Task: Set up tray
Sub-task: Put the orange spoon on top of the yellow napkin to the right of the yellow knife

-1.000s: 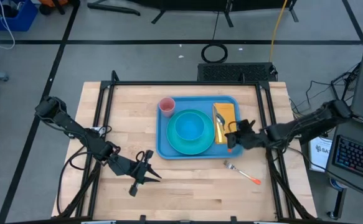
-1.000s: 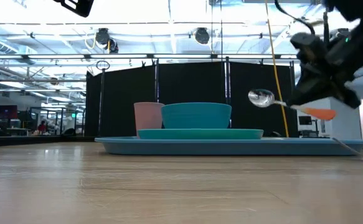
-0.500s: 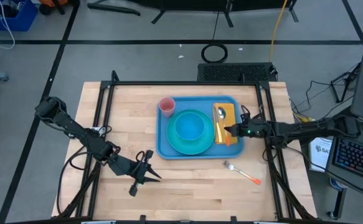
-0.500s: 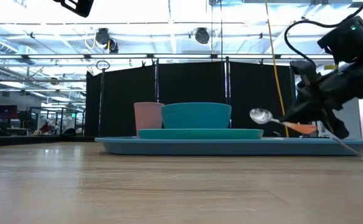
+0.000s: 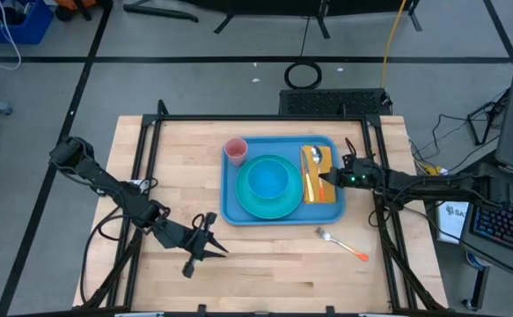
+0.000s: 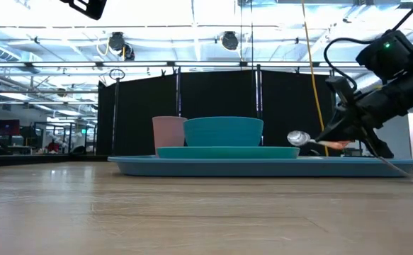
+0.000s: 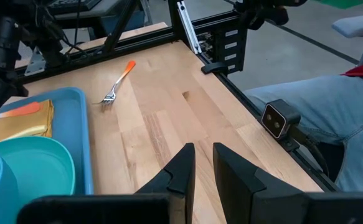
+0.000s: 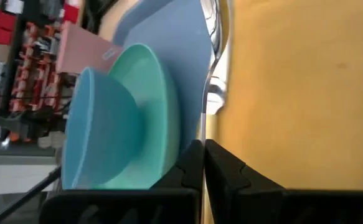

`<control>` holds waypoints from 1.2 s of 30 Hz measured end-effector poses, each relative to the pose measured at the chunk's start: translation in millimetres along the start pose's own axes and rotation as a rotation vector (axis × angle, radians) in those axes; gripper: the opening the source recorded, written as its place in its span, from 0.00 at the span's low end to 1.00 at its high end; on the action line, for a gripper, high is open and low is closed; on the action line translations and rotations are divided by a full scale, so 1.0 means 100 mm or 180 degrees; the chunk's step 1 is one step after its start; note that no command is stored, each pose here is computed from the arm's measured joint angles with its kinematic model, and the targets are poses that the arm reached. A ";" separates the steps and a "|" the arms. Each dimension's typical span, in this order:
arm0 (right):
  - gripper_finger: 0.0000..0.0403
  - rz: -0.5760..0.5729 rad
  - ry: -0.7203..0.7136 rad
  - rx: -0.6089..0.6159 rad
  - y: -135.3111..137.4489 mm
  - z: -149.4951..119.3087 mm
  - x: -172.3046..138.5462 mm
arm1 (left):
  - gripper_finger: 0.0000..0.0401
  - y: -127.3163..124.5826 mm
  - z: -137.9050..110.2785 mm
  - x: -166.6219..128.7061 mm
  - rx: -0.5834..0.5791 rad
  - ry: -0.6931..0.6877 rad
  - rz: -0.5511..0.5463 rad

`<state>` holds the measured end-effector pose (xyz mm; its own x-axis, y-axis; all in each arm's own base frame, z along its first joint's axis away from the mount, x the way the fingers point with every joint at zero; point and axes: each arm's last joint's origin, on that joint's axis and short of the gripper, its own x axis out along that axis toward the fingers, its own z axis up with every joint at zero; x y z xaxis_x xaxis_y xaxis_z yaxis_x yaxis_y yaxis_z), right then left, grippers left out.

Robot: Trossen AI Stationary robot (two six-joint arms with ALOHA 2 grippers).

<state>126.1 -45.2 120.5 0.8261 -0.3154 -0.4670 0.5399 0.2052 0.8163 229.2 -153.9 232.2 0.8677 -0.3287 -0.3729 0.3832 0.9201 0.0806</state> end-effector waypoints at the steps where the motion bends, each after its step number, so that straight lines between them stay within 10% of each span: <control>1: 0.00 -0.0013 0.0008 0.0001 0.00 0.00 0.00 | 0.16 0.00 0.00 0.00 0.0000 0.0000 0.0000; 36: 0.00 -0.0276 0.0185 0.0193 -0.13 -0.02 0.24 | 0.16 0.00 -0.01 0.00 0.0018 0.0017 0.0000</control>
<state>139.1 -53.0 97.9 0.7856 -0.2750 -0.5543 0.6005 0.1226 0.7902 229.1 -153.7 231.8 0.8661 -0.3275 -0.3777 0.3850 0.9189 0.0860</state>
